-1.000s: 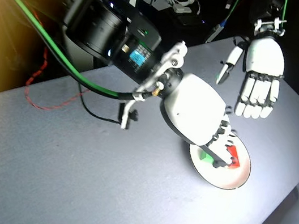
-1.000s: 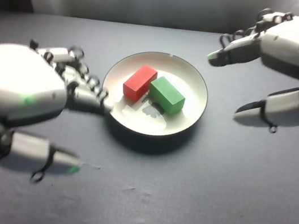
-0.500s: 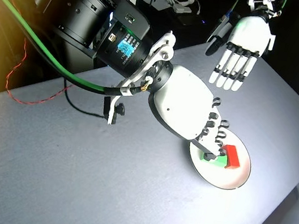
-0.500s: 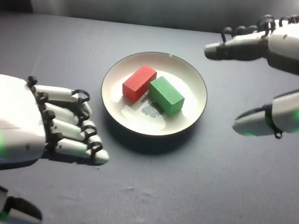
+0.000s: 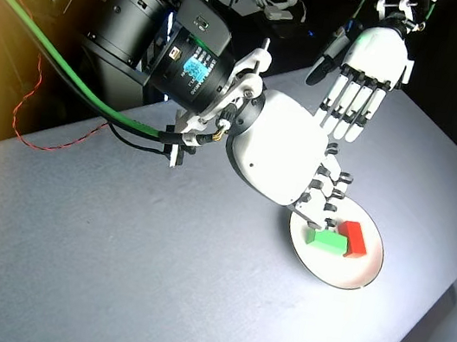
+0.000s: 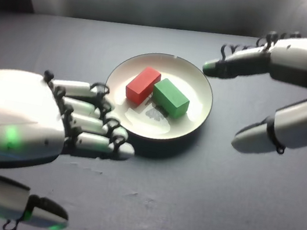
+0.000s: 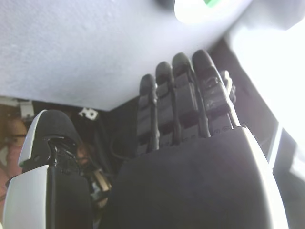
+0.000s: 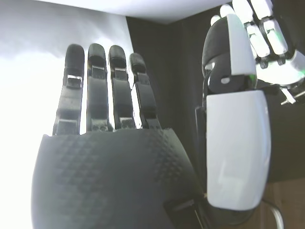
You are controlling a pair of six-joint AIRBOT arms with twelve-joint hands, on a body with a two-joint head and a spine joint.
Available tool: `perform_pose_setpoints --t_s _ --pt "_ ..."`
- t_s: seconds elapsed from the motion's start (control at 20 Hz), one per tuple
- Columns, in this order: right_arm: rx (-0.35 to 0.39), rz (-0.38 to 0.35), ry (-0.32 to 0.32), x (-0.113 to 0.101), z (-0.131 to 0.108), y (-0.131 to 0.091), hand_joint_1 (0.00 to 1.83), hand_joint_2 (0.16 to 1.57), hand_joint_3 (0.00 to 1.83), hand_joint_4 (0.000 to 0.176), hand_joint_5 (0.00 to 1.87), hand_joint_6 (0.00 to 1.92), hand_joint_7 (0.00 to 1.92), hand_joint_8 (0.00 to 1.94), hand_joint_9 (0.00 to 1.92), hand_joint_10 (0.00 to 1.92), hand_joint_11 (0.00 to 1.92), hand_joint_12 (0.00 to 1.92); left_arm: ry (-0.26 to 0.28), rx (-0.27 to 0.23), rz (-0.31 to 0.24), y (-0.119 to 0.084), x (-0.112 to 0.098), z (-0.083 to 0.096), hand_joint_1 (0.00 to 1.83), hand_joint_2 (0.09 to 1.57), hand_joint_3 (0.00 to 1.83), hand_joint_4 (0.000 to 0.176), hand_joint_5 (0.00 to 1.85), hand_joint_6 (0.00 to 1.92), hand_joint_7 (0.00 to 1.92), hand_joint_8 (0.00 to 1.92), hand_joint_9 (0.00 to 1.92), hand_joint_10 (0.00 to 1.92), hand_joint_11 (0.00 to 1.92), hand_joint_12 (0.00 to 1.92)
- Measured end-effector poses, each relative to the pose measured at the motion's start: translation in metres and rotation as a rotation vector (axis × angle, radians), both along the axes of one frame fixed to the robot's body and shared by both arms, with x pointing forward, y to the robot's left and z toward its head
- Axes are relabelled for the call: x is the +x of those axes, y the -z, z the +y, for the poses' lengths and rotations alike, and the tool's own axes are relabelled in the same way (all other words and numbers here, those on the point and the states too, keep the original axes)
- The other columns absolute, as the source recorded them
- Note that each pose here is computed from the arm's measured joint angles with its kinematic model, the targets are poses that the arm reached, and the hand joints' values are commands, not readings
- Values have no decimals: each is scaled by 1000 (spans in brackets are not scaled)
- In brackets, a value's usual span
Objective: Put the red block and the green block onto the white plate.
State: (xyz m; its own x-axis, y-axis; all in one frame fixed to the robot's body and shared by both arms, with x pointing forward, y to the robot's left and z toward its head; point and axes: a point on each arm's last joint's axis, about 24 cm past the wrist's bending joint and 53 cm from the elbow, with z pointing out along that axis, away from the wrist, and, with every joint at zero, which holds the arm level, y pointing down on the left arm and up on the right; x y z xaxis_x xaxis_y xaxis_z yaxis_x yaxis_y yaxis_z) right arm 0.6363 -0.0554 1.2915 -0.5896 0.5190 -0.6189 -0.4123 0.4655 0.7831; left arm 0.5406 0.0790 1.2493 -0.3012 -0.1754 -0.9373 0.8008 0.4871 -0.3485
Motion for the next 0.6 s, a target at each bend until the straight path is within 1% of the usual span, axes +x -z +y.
perform_pose_setpoints --t_s 0.1,0.15,0.2,0.25,0.3,0.4,0.45,0.5,0.55,0.6 --pt "-20 -5 -5 0 5 7 854 998 0 0 226 2 250 0 224 0 0 646 1 -13 -2 -3 0 -1 335 1158 0 0 289 4 299 2 266 3 0 515" --pt "-22 -4 -3 0 6 9 895 985 0 0 214 1 224 1 194 1 0 566 -1 -12 -7 -5 1 -1 359 1151 0 0 289 2 300 2 266 2 0 521" --pt "-21 -6 -1 1 8 10 924 975 0 0 215 1 210 0 177 1 0 513 -2 -15 -13 -7 1 -1 364 1154 0 0 264 2 276 2 244 1 0 465" --pt "-18 -8 2 1 8 9 926 971 0 0 219 2 213 2 182 3 0 517 -1 -15 -21 -9 2 -1 373 1152 0 0 255 0 269 1 234 1 0 439" --pt "-12 -3 1 1 9 9 929 961 0 0 227 4 223 5 191 6 0 520 1 -17 -22 -10 1 -1 320 1155 0 0 235 0 247 0 209 0 0 393" --pt "37 73 -1 -1 11 16 930 961 0 0 224 2 218 2 184 2 0 500 3 -11 -26 -9 1 -1 338 1154 0 0 229 0 229 0 190 0 0 355" --pt "84 150 -8 -3 14 22 938 962 0 0 205 1 205 3 172 2 0 491 3 -10 -25 -9 1 -1 319 1155 0 0 218 2 192 2 164 3 0 323" --pt "118 205 -11 -5 16 26 928 961 0 0 205 1 205 3 171 2 0 491 3 -11 -25 -9 1 -1 279 1163 2 0 193 0 171 0 145 1 0 285" --pt "139 233 -14 -6 18 27 929 964 0 0 208 2 206 2 174 2 0 478 3 -11 -26 -9 1 -1 252 1169 3 0 174 1 155 1 120 3 0 204" --pt "166 261 -13 -7 19 27 940 969 1 0 221 6 214 4 178 4 0 475 2 -9 -27 -9 2 0 264 1169 1 0 174 2 149 0 111 1 0 178"
